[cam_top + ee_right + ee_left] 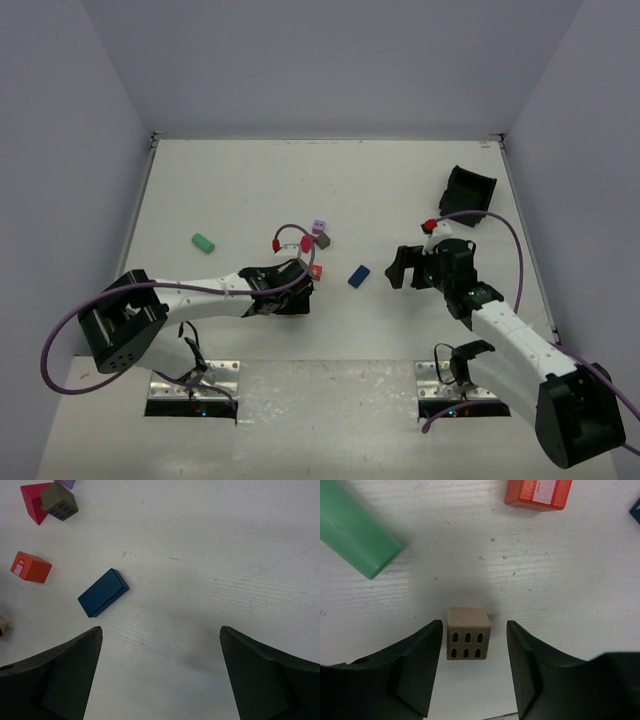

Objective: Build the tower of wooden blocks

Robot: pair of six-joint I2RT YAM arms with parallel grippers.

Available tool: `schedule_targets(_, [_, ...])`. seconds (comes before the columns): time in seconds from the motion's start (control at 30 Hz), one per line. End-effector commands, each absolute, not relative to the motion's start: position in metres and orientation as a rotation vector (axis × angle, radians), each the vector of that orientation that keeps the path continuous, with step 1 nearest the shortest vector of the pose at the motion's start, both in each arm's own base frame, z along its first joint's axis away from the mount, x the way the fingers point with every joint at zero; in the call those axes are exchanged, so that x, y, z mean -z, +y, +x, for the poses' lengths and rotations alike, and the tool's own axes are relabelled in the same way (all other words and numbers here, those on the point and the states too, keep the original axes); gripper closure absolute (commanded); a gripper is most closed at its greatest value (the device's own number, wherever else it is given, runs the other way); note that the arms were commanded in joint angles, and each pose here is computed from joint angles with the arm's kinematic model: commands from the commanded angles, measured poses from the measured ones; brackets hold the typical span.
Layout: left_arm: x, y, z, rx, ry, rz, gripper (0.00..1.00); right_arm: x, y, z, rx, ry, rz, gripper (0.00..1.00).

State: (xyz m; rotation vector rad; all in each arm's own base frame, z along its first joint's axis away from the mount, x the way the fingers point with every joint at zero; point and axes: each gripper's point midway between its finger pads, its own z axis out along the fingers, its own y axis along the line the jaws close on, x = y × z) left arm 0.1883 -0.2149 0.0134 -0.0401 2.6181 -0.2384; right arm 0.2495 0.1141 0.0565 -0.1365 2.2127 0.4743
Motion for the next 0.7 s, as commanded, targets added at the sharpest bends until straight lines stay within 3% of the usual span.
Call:
schedule_targets(0.0, [-0.041, -0.235, 0.198, 0.348, 2.544, -0.038, 0.38, -0.085, 0.124, 0.261, -0.515, 2.132, -0.161, 0.01])
schedule_targets(0.07, [-0.052, -0.239, 0.202, 0.374, 2.508, -0.036, 0.30, -0.087, 0.125, 0.260, -0.524, 2.124, -0.165, 0.01])
schedule_targets(0.3, [-0.090, -0.238, 0.222, 0.384, 2.380, -0.083, 0.21, -0.093, 0.139, 0.256, -0.618, 2.107, -0.213, 0.01])
schedule_targets(0.4, [-0.102, -0.226, 0.235, 0.316, 2.323, -0.186, 0.02, -0.094, 0.146, 0.256, -0.644, 2.112, -0.243, 0.01])
schedule_targets(0.67, [-0.101, -0.178, 0.274, 0.301, 2.290, -0.460, 0.00, -0.102, 0.197, 0.247, -0.625, 2.102, -0.547, 0.01])
